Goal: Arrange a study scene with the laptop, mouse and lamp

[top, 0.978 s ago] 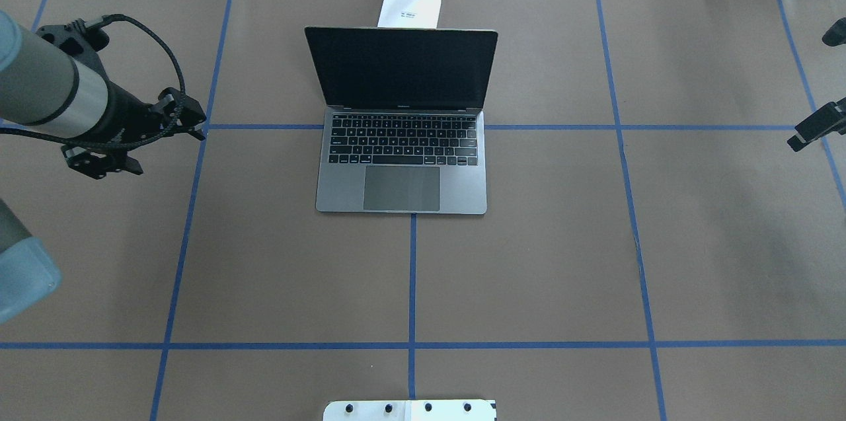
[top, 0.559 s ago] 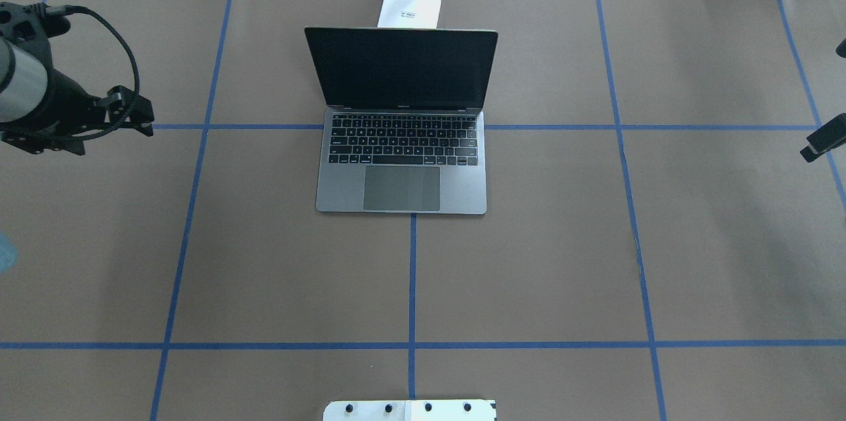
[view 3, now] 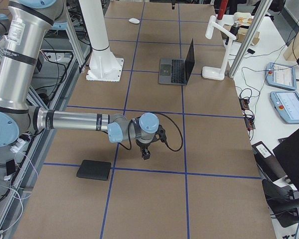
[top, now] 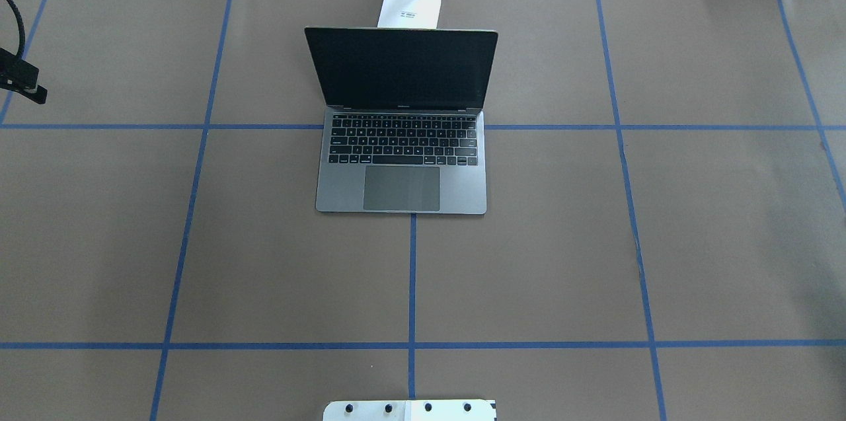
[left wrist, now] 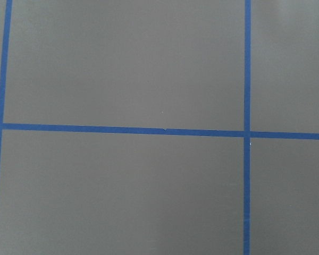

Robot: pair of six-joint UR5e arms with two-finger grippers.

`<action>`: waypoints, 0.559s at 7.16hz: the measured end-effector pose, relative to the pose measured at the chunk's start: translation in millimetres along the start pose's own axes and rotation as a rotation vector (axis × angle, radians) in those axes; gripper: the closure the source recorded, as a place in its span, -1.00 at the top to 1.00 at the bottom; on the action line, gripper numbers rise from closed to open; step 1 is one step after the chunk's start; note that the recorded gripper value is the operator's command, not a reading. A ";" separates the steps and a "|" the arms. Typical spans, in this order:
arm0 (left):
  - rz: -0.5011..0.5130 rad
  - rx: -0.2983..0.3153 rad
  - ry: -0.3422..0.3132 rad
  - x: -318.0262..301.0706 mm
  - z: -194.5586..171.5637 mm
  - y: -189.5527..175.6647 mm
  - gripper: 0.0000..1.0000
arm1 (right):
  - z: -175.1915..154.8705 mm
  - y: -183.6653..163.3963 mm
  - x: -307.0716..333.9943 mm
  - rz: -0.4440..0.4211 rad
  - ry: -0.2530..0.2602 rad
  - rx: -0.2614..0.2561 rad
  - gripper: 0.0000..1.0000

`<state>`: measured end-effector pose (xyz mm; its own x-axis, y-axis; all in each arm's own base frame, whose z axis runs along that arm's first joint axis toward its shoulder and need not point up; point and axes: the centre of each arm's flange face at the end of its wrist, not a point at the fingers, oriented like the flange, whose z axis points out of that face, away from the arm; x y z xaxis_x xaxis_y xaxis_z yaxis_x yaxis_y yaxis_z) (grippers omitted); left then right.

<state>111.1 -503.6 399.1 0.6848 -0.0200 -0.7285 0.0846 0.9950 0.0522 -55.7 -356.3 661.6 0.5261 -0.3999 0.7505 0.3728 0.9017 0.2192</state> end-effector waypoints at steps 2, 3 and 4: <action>0.003 0.008 0.004 -2.6 -4.2 -1.6 0.99 | 23.2 48.4 15.5 -0.061 -0.051 -0.059 0.97; 0.005 0.015 0.008 -0.5 -8.4 -1.0 0.99 | 38.7 62.4 22.2 -0.105 -0.071 -0.097 0.96; 0.010 0.023 0.012 2.7 -12.5 -0.3 0.99 | 59.1 70.6 25.0 -0.156 -0.107 -0.145 0.95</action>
<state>103.8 -502.7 388.6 0.6769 -0.0090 -0.7360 0.0944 0.9927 0.0747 -61.4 -292.9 732.7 0.3726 -0.5055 0.7782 0.5529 0.7944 0.2513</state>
